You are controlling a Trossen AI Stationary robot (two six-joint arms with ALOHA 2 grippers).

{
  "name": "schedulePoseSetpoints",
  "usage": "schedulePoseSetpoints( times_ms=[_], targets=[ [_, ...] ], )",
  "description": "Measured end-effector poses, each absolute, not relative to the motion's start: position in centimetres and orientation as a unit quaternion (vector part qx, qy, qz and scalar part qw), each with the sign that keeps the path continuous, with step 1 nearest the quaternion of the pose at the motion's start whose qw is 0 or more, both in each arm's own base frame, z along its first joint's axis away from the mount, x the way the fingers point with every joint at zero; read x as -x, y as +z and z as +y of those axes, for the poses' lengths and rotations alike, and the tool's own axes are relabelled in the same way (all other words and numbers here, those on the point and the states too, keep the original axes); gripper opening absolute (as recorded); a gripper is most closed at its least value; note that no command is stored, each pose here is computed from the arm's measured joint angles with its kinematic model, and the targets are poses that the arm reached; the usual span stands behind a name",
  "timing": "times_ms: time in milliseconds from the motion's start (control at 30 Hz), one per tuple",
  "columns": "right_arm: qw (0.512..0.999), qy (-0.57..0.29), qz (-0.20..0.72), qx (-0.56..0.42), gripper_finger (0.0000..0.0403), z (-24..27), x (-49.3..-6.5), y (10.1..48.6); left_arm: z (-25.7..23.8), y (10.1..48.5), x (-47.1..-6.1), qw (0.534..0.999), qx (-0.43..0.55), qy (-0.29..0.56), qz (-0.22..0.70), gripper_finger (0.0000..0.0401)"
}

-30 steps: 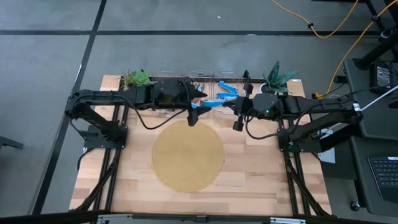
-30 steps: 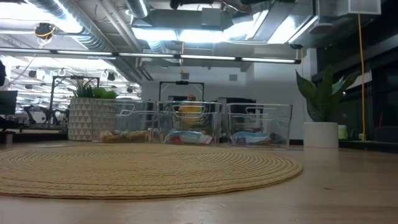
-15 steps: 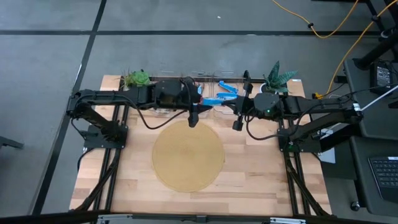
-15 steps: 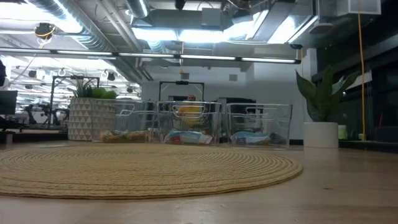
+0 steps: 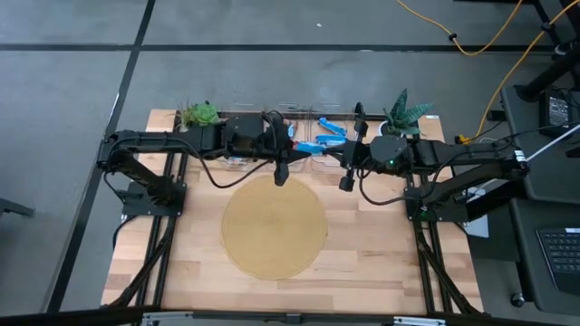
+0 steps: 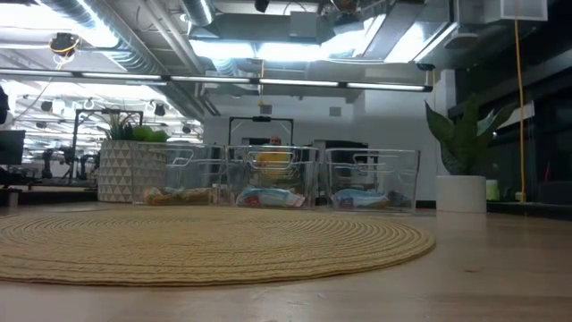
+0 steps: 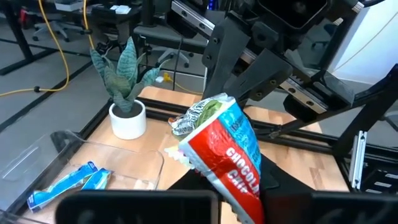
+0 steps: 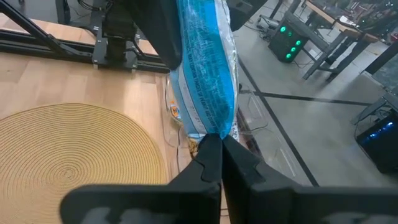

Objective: Pick and place Granola Bars by type
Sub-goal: Put the red granola bar into the middle transparent bin

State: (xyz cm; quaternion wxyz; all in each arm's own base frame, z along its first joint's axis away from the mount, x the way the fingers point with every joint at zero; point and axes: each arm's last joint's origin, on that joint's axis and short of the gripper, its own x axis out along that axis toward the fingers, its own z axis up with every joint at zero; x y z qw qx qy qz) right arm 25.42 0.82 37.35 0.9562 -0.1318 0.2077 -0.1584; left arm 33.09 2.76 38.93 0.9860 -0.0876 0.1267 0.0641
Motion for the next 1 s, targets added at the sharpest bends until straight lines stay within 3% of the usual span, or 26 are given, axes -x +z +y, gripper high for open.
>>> schedulePoseSetpoints(
  times_ms=[167, 333, 600, 767, 1000],
  targets=[
    [0.956, -0.158, 0.207, 0.132, 0.0010, 0.8, -25.4, 37.4, 2.7, 38.9, -33.1, 0.986, 0.085, 0.063, 0.127, 0.0010],
    [0.958, -0.152, 0.206, 0.130, 0.0040, 0.8, -25.4, 37.4, 2.7, 39.0, -33.1, 0.987, 0.084, 0.059, 0.127, 0.0006],
    [0.960, -0.148, 0.188, 0.146, 0.0144, 0.9, -25.6, 37.8, 2.7, 38.8, -33.0, 0.985, 0.084, 0.064, 0.136, 0.0005],
    [0.952, -0.189, 0.182, 0.155, 0.0210, 0.6, -24.9, 38.3, 2.8, 38.6, -32.9, 0.983, 0.083, 0.071, 0.146, 0.0004],
    [0.930, -0.271, 0.170, 0.180, 0.0263, 0.0, -22.9, 39.6, 4.2, 37.8, -32.5, 0.972, 0.082, 0.120, 0.187, 0.0004]
  ],
)
